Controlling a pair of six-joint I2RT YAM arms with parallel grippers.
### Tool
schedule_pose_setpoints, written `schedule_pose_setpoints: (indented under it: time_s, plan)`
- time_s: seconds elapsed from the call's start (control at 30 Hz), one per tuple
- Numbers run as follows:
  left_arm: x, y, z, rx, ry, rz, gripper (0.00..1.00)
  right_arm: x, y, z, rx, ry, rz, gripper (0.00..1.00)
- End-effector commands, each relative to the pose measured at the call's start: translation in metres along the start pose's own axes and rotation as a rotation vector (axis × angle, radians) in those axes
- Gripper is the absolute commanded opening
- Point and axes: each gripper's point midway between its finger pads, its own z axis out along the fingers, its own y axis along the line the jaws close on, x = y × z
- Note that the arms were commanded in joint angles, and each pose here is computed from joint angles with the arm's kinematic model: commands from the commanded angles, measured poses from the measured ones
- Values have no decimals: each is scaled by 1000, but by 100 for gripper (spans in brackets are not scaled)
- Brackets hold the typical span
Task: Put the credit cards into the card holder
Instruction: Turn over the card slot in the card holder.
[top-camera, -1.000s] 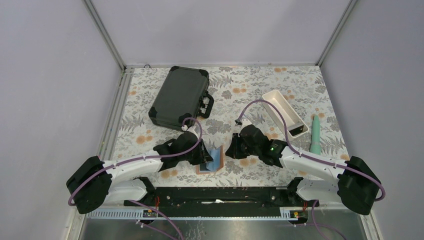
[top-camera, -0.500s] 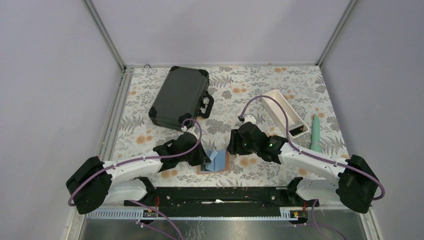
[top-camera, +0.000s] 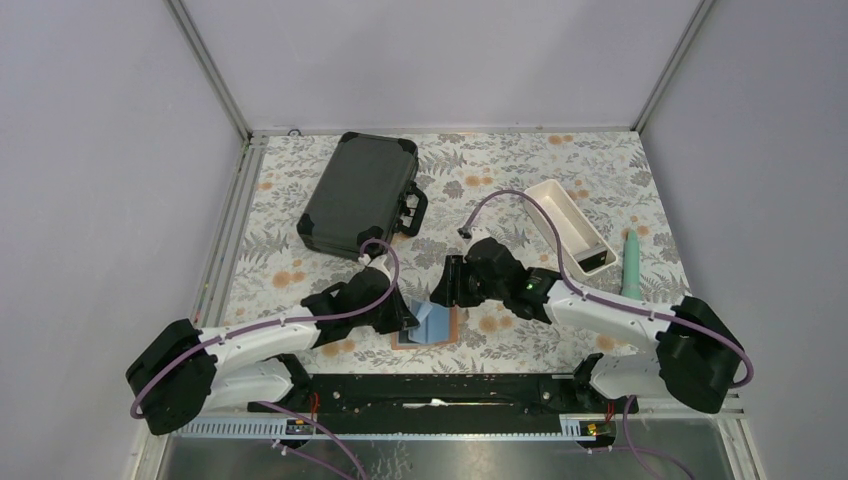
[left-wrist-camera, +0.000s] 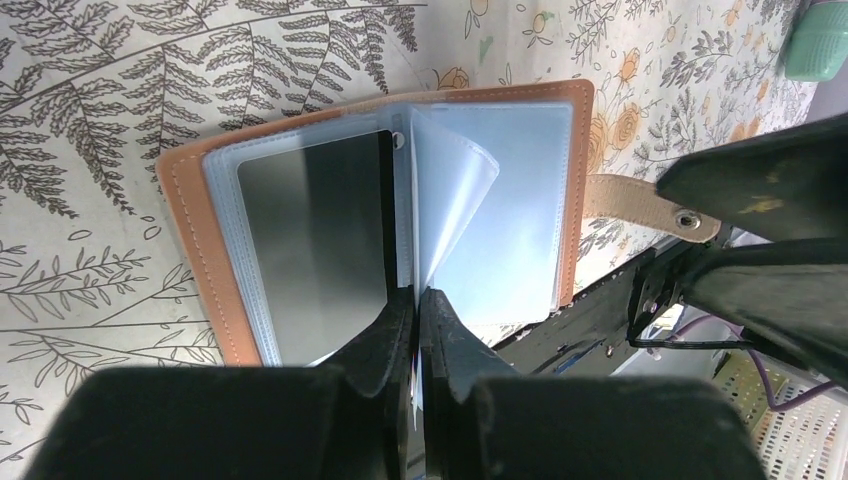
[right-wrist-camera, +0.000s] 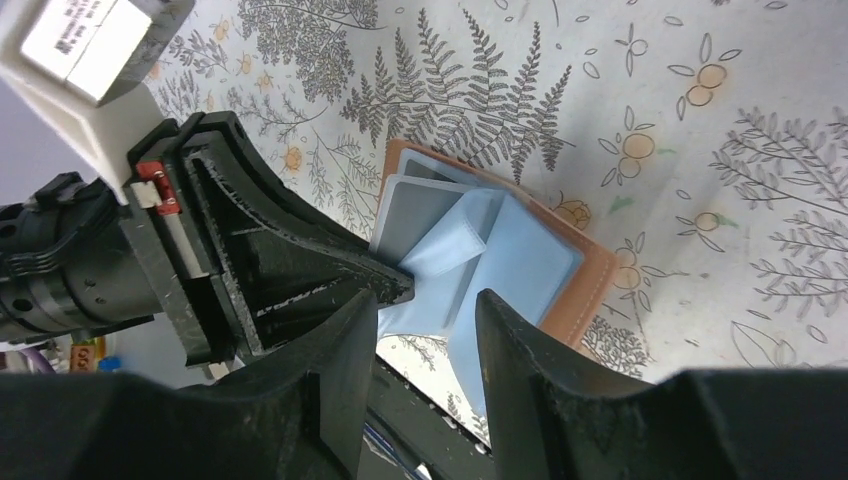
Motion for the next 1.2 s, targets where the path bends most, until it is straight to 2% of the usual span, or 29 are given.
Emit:
schedule_pose_setpoints:
  time_s: [0.0,0.4,0.7,0.87,1.0,1.1,1.17]
  plan:
    - [-12,-13,-3,54,-58,-7,5,6,15,12,-87,22,42,48]
    - [-11,-14,-3,76,-57,-11,5,29,-7,44,-47,89,51,51]
    - [-11,-15,-3,83,-56,-6,5,32,-3,56,-78,108,59,46]
    - [-10,-16,-3,84,-54,-3,5,33,-1,59,-93,113,67,34]
    - [-10,-15,-2,81,-52,-1,5,34,-1,58,-99,110,77,17]
    - [-11,-14,-3,76,-54,2,9,35,-7,59,-67,108,75,1]
    - [-12,-13,-4,73,-59,4,16,36,-12,59,-45,109,73,0]
